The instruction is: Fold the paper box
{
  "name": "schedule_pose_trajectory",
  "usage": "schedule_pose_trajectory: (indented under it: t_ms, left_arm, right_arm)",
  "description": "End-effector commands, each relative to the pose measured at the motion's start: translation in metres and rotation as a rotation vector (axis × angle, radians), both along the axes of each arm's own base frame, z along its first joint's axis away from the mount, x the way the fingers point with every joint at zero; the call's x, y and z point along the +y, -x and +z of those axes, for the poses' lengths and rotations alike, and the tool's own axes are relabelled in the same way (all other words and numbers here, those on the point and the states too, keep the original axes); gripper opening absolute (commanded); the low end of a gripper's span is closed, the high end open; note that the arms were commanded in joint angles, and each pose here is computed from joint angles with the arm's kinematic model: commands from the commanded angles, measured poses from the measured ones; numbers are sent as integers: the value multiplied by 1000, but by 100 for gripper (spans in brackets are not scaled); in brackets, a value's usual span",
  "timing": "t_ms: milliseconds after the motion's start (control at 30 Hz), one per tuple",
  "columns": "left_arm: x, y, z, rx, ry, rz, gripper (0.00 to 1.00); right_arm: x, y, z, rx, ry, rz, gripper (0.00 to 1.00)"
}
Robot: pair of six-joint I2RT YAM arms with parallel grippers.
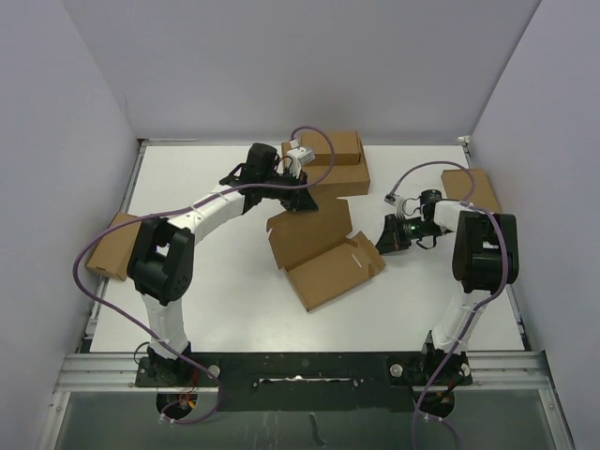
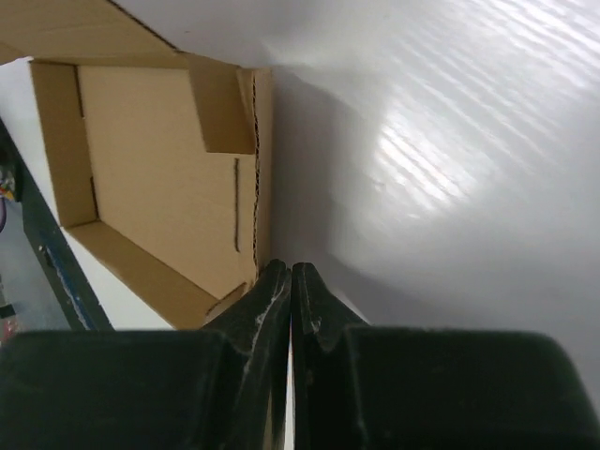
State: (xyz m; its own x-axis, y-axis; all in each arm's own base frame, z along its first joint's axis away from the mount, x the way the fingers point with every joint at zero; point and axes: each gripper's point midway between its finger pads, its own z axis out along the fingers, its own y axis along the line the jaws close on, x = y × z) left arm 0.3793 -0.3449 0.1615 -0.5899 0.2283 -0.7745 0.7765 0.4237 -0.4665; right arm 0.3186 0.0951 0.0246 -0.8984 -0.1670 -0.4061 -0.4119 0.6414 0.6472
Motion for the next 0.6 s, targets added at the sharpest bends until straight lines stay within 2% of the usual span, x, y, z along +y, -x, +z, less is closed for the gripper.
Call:
schedule_pose_trajectory:
  t_ms: [0,67,200,567]
  left_arm:
    - [-7,-4,16,-53,44,-17,0]
    - [-7,-3,15,-51,43,-18,0]
    - [-7,-3,15,-50,43,-19,0]
    - [-8,-2,17,-52,49,-19,0]
  right_arm:
    - [22,-5,35,-90,-140,79,2]
    - [27,-2,42,-99,-182,100,9]
    - [37,3,43,-83,-207,133,17]
    - [50,9,36,-52,-192,169,41]
